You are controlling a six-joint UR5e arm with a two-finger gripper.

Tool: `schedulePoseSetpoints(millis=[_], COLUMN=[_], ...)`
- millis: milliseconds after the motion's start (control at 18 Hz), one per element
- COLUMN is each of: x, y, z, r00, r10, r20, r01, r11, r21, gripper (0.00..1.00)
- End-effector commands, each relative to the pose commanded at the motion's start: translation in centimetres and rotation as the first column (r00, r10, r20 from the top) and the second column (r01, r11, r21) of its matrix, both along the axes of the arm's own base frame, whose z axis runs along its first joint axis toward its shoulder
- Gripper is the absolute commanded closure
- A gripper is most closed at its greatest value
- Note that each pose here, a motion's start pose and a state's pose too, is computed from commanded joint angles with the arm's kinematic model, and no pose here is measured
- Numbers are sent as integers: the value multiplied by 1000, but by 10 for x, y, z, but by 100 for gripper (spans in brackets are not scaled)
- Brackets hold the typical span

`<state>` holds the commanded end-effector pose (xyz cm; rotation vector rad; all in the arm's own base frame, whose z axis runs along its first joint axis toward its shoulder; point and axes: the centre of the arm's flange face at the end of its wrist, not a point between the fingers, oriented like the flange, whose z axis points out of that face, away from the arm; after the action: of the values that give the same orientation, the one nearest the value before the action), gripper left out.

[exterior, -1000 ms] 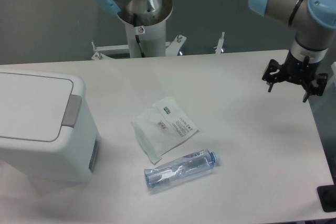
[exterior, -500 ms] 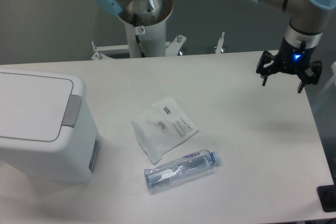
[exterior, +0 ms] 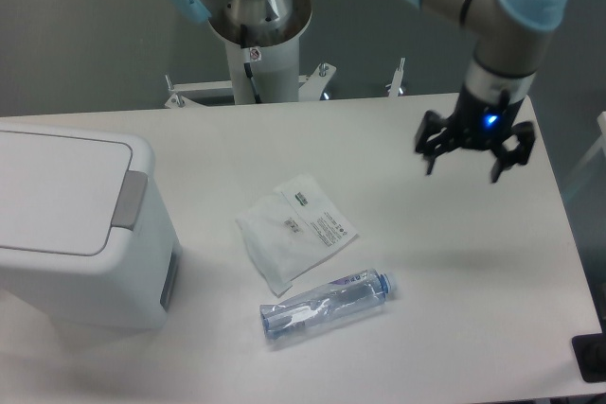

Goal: Open the trash can
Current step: 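Move the gripper across the table toward the trash can lid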

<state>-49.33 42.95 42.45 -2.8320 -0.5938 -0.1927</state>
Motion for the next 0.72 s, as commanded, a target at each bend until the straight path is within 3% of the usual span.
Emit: schedulePoseSetpoints(millis=[167, 278, 389, 556, 722], x=[36, 60, 79, 104, 128], y=[46, 71, 80, 90, 92], z=[26, 42, 34, 49, 82], r00=[1000, 992, 973, 970, 953], r10=[28, 102, 158, 146, 170], r20=[7, 74, 166, 193, 249], r01=[-29, -108, -176, -174, -222], r11=[999, 990, 979, 976, 954], r21=[32, 89, 103, 133, 200], gripper=[0, 0, 0, 0, 0])
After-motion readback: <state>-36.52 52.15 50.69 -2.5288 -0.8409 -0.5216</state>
